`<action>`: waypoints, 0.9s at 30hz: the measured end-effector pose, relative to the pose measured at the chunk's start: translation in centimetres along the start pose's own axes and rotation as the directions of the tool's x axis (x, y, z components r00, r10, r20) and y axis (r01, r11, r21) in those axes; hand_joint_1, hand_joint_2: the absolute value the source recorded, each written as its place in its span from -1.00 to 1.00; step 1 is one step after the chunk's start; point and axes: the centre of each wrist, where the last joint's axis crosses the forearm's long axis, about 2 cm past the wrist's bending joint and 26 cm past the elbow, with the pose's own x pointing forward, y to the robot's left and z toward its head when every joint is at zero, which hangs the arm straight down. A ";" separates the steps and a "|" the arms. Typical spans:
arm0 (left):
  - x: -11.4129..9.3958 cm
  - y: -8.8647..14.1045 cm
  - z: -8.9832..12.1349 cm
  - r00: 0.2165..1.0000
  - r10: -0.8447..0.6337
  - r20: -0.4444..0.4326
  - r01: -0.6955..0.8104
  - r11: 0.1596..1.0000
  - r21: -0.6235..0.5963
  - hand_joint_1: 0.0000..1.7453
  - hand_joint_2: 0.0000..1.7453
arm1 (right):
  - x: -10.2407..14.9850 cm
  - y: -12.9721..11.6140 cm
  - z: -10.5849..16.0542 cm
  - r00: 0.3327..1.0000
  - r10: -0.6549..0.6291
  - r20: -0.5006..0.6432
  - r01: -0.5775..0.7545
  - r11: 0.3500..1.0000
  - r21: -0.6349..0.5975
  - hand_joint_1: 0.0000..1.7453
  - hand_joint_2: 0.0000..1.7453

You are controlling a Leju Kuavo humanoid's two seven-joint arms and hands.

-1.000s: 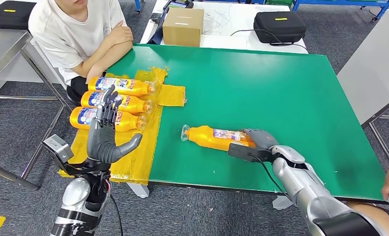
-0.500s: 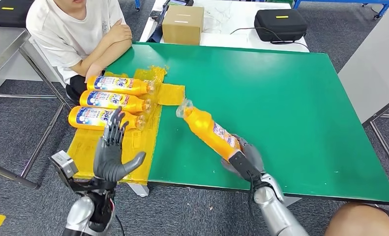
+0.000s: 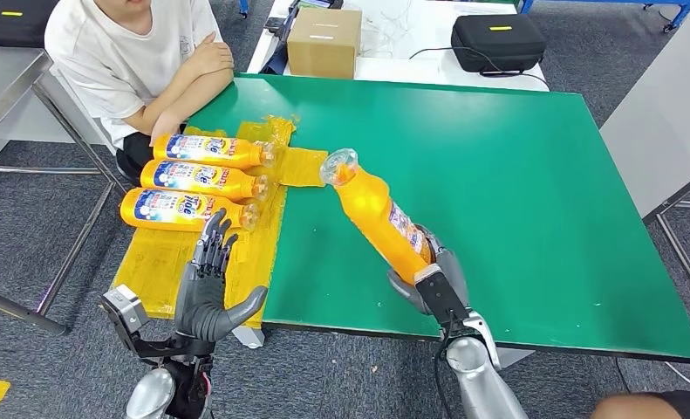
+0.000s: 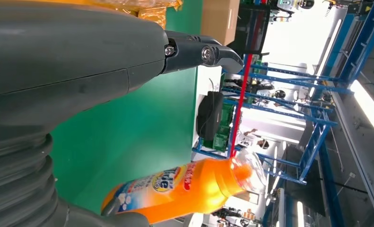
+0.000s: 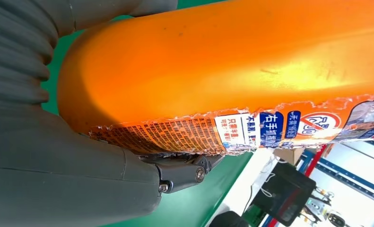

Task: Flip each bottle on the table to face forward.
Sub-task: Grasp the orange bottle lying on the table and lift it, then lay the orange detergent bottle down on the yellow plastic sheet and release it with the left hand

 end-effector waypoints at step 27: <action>-1.3 -4.6 2.0 0.962 0.226 -0.155 -0.248 0.958 -0.143 -1.00 1.00 | 7.3 7.6 -3.3 0.939 -0.007 0.344 -0.032 0.994 0.108 1.00 1.00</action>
